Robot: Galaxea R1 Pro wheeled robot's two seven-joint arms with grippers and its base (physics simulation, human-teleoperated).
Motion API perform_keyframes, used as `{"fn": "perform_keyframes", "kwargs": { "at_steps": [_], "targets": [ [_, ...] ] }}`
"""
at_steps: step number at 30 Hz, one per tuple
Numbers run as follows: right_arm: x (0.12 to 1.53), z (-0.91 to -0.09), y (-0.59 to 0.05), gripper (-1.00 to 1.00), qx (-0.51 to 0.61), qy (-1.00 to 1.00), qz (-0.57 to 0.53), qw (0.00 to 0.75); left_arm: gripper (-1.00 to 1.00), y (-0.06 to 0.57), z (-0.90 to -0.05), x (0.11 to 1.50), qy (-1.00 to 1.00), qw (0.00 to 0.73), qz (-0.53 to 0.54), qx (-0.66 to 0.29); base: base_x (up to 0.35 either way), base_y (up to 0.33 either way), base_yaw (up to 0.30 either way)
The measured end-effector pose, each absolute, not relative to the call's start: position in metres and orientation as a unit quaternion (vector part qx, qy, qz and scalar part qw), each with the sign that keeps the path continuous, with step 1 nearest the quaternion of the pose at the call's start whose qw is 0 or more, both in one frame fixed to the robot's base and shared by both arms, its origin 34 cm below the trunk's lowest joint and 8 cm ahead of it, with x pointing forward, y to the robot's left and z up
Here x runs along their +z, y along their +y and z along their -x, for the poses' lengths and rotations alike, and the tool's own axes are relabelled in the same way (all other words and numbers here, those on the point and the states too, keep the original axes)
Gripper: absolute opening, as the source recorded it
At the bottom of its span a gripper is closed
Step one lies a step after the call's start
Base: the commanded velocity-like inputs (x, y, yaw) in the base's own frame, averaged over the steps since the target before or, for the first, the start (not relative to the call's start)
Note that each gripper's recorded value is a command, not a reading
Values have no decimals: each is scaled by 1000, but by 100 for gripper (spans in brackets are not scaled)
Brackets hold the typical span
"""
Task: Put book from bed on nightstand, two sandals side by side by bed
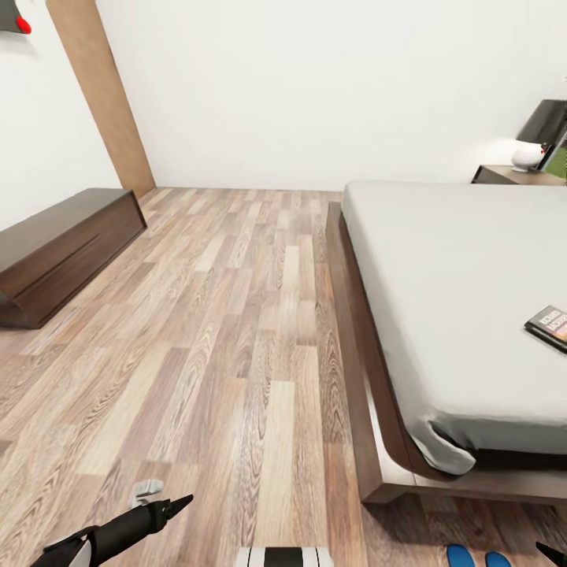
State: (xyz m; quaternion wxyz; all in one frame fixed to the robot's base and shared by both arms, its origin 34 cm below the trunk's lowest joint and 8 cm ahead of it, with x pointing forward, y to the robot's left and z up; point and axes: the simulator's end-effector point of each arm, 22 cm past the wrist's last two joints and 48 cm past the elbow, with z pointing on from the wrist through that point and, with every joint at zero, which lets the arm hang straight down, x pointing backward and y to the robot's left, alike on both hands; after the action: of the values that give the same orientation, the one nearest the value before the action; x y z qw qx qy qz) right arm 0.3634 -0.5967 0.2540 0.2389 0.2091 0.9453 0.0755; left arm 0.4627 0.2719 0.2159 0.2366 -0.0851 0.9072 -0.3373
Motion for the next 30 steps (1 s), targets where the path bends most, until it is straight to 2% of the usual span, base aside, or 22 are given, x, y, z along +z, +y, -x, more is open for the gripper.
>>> {"fn": "perform_keyframes", "kwargs": {
  "at_steps": [30],
  "targets": [
    [292, -392, -595, 100, 90, 929, -204, 295, 100, 270, -495, 268, 891, 291, 64, -343, 0, 0, 0]
  ]
}}
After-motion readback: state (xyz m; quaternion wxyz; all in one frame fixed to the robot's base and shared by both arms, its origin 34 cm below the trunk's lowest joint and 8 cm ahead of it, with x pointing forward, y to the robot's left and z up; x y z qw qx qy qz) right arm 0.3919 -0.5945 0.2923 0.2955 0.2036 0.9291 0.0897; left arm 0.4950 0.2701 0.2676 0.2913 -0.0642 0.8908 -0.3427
